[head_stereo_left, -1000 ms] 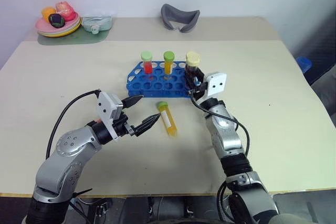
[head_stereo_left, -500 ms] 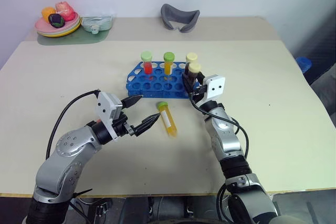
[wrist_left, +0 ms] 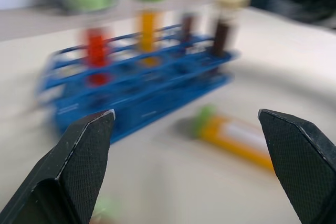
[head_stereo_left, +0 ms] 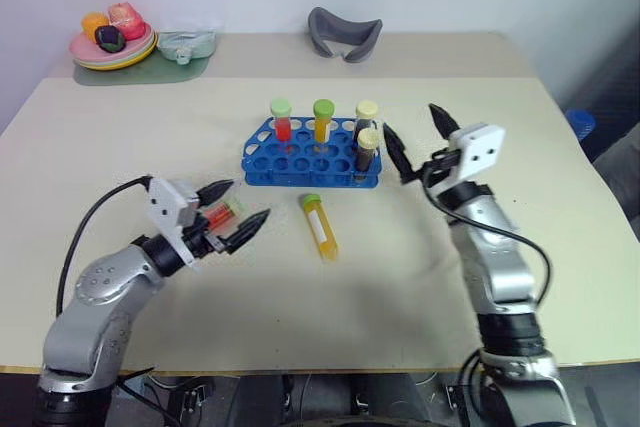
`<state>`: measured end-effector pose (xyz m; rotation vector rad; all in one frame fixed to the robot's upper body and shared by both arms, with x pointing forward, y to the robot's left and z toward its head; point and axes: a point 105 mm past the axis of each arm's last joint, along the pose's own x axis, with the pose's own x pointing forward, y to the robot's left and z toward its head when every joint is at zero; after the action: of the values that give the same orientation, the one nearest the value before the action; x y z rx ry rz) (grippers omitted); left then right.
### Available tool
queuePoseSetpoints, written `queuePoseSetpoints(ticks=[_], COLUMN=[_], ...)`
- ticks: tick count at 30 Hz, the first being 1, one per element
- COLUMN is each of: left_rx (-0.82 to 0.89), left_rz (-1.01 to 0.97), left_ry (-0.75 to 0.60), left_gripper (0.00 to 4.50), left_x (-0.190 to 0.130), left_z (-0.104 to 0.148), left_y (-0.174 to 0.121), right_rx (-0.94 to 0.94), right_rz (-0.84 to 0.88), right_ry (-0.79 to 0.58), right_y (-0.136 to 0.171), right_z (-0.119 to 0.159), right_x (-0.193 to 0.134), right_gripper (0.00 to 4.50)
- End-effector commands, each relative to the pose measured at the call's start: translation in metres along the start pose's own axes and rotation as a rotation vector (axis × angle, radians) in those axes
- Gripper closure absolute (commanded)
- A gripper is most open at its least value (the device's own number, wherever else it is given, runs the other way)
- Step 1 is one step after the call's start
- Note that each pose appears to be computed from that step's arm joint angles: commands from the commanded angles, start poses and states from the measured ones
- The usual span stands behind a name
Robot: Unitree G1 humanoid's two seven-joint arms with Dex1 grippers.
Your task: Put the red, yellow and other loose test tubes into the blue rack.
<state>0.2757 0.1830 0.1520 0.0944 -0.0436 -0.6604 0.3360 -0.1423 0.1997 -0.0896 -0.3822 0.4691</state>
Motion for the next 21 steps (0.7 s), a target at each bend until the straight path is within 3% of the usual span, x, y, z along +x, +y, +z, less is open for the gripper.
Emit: queuePoseSetpoints(ticks=[1, 5, 11, 15, 21], left_rx=[0.062, 0.088, 0.110, 0.111, 0.102], left_rz=[0.023, 0.004, -0.090, -0.118, -0.123], left_ry=[-0.015, 0.035, 0.101, 0.116, 0.109], left_gripper=[0.00, 0.00, 0.00, 0.00, 0.00], left_x=[-0.007, -0.019, -0.025, -0.026, -0.025], left_z=[0.007, -0.001, -0.012, -0.015, -0.016], left_y=[0.012, 0.023, 0.023, 0.023, 0.020], right_rx=[0.031, 0.155, 0.193, 0.162, 0.146], right_rz=[0.124, 0.356, 0.483, 0.379, 0.398], right_ry=[0.021, 0.219, 0.546, 0.792, 0.892], right_y=[0.013, 0.049, 0.097, 0.101, 0.123], right_z=[0.018, 0.033, 0.025, 0.000, -0.010], right_x=[-0.006, -0.019, -0.019, 0.000, 0.013], right_gripper=[0.26, 0.26, 0.26, 0.26, 0.26])
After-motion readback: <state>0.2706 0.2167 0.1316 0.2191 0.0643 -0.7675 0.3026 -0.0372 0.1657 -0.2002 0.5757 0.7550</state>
